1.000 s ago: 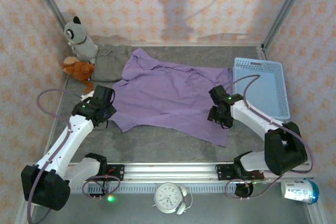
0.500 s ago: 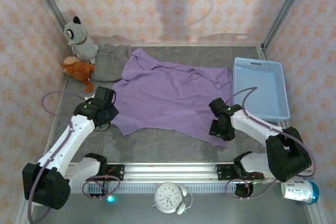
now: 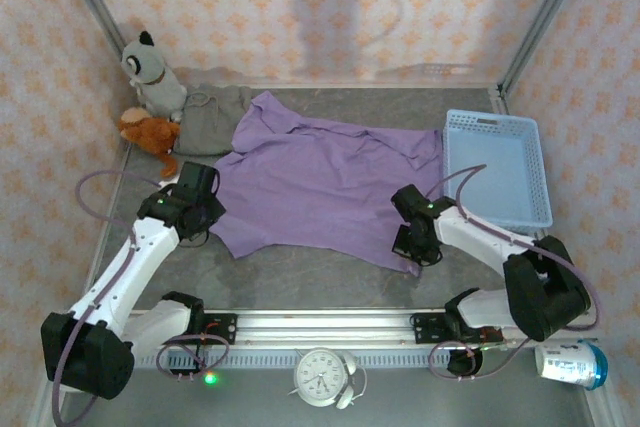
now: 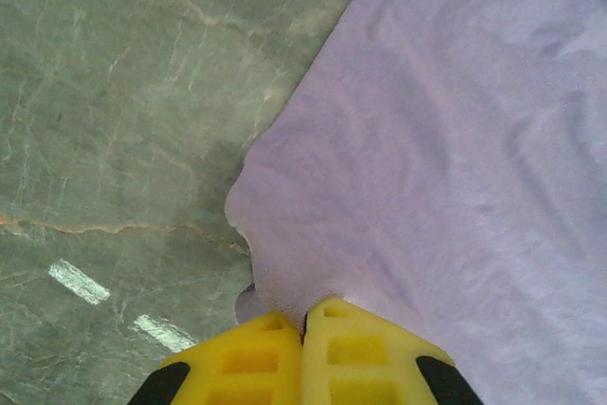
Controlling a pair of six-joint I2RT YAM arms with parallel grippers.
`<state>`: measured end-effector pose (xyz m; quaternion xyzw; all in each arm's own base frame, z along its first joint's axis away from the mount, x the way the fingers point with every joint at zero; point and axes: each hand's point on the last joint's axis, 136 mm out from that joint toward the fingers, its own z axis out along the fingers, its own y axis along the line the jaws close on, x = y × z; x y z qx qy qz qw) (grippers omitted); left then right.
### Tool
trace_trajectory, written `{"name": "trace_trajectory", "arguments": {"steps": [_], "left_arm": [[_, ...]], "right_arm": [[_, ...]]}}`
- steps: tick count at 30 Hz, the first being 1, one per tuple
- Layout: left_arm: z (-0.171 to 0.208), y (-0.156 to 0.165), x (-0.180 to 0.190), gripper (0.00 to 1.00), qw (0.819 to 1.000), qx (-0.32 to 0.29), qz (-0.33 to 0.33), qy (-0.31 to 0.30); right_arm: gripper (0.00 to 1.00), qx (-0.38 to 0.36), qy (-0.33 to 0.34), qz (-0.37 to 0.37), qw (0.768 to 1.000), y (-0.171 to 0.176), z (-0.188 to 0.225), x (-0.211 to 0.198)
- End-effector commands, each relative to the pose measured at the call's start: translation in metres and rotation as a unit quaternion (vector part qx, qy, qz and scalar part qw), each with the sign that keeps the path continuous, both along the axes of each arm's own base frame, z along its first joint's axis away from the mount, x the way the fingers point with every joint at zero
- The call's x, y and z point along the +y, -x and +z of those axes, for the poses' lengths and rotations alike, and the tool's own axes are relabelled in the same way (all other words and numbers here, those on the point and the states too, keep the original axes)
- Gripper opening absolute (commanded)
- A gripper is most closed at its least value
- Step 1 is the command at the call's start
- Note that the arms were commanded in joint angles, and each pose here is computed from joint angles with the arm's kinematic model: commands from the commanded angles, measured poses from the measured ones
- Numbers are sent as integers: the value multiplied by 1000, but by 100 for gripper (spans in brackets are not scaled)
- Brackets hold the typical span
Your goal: Fold and stack the mixed laundry pile
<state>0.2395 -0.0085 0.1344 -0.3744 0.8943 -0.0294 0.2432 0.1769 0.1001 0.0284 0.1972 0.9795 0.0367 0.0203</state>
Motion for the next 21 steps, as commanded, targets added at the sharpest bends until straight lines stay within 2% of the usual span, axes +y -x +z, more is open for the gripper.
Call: {"name": "trace_trajectory", "arguments": {"steps": [1, 6, 10, 16, 19, 20, 21], "left_arm": [[43, -11, 11, 0, 998, -58, 16, -21], [76, -44, 9, 0, 995, -97, 15, -28], [84, -79, 2, 0, 994, -108, 8, -33], [70, -154, -14, 0, 995, -79, -27, -50], [59, -197, -26, 0, 996, -44, -58, -54], [59, -208, -30, 15, 995, -30, -71, -56], [55, -220, -33, 49, 995, -13, -80, -58]], "right_arm": [[0, -38, -7, -19, 999, -21, 34, 7], [0, -54, -11, -33, 998, -48, 53, 6], [0, -71, -19, -61, 995, -74, 61, -4], [0, -100, -6, -115, 988, -135, 70, -33], [8, -118, 13, -127, 985, -178, 72, -48], [25, -122, 17, -125, 984, -194, 74, -52], [45, -124, 20, -120, 985, -209, 78, -54]]}}
